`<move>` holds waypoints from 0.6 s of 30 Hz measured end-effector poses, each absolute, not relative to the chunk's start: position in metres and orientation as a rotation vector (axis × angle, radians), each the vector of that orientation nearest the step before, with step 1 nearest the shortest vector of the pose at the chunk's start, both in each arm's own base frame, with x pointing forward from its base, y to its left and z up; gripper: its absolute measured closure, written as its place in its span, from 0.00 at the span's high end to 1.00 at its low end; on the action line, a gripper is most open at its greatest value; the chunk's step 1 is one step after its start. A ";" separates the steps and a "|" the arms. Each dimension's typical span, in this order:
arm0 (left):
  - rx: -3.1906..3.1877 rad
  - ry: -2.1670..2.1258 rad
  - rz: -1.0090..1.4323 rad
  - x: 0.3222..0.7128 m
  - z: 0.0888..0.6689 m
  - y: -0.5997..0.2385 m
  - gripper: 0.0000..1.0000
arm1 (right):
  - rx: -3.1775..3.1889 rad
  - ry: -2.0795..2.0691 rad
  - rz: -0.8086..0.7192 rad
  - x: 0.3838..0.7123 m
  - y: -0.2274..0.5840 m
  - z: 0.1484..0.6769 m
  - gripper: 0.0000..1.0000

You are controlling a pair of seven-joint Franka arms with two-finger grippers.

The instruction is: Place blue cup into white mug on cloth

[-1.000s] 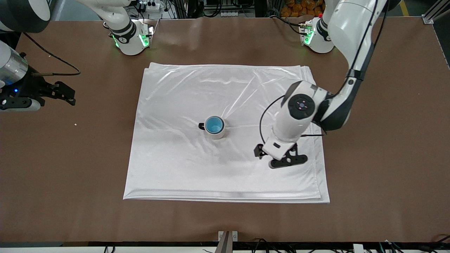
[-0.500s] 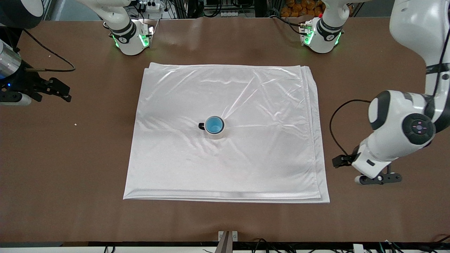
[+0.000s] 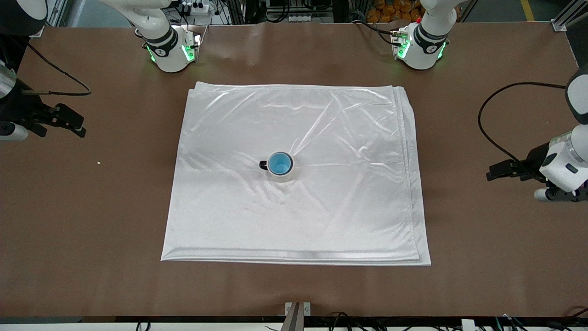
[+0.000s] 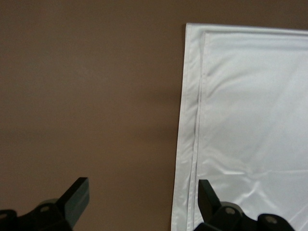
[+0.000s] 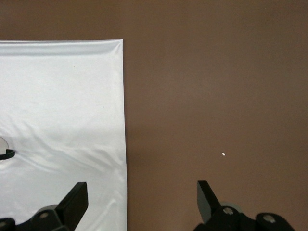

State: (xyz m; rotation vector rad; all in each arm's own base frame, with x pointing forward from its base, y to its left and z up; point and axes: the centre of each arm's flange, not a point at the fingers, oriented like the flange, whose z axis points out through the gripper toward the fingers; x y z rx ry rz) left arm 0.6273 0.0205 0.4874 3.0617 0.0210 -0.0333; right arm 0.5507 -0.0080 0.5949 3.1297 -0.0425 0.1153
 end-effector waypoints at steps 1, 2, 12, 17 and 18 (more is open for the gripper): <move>3.066 0.013 -0.039 0.623 0.493 0.016 1.00 | 3.130 -0.042 0.118 0.552 -0.008 0.596 1.00; 3.071 0.004 -0.041 0.619 0.500 0.011 1.00 | 3.130 -0.043 0.119 0.553 -0.008 0.596 1.00; 3.089 0.007 0.009 0.603 0.536 -0.023 1.00 | 3.132 -0.052 0.120 0.560 -0.004 0.596 1.00; 3.088 -0.009 0.052 0.604 0.550 -0.029 1.00 | 3.133 -0.057 0.121 0.561 0.000 0.597 1.00; 3.088 -0.014 0.062 0.605 0.553 -0.031 1.00 | 3.133 -0.057 0.118 0.562 0.000 0.597 1.00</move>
